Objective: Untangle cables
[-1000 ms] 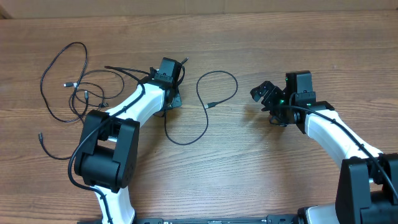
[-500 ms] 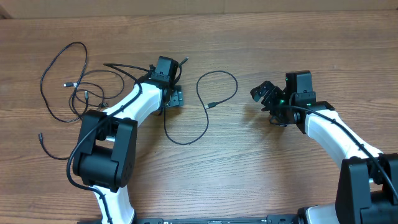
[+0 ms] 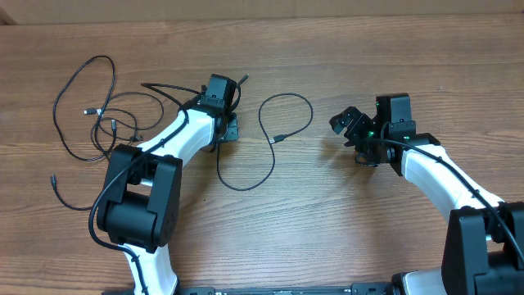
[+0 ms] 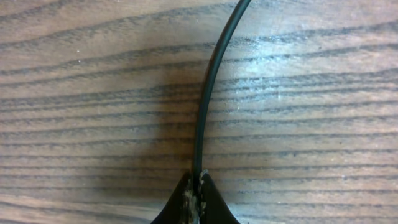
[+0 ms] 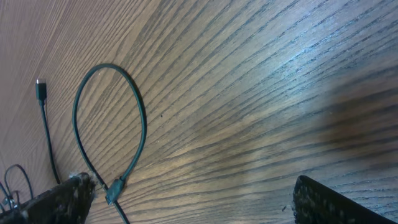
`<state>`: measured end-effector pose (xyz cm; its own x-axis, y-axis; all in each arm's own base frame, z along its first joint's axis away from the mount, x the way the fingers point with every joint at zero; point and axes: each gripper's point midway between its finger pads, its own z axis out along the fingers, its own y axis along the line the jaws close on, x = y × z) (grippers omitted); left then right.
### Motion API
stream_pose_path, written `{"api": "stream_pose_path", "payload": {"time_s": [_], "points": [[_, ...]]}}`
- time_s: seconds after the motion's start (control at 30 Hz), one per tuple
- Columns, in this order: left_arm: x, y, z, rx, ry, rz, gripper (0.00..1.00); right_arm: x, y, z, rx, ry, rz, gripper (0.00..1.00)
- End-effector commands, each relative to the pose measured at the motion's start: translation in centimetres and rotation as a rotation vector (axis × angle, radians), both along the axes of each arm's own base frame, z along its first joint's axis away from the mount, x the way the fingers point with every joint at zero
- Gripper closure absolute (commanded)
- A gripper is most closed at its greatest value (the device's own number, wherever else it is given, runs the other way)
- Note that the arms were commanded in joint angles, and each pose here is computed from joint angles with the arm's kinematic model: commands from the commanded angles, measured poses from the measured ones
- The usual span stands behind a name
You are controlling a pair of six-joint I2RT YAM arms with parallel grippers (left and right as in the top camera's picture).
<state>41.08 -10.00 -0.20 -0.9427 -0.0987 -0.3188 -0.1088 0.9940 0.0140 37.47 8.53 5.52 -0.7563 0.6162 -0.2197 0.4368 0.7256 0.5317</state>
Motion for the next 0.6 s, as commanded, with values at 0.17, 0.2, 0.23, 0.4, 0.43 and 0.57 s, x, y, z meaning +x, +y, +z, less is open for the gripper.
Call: {"api": "stream_pose_path", "payload": {"time_s": [0.17, 0.2, 0.23, 0.4, 0.43, 0.57], "points": [[-3.8, -0.9, 0.9, -0.063, 0.089, -0.058, 0.96, 0.0, 0.0, -0.3, 0.005, 0.006, -0.002, 0.00], [-3.7, -1.1, 2.5, -0.079, 0.059, -0.062, 0.96, 0.0, 0.0, -0.3, 0.005, 0.006, -0.002, 0.00], [-3.6, -1.3, 3.8, -0.096, 0.035, -0.066, 0.96, 0.0, 0.0, -0.3, 0.005, 0.006, -0.002, 0.00], [-4.5, -2.3, 6.6, -0.170, 0.017, -0.089, 0.96, 0.0, 0.0, -0.3, 0.005, 0.006, -0.002, 0.00], [-4.8, -2.5, 6.6, -0.184, 0.029, -0.094, 0.96, 0.0, 0.0, -0.3, 0.005, 0.006, -0.002, 0.00], [-5.6, -3.0, 6.4, -0.216, 0.066, -0.104, 0.64, 0.0, 0.0, -0.3, 0.005, 0.006, -0.002, 0.00]]}}
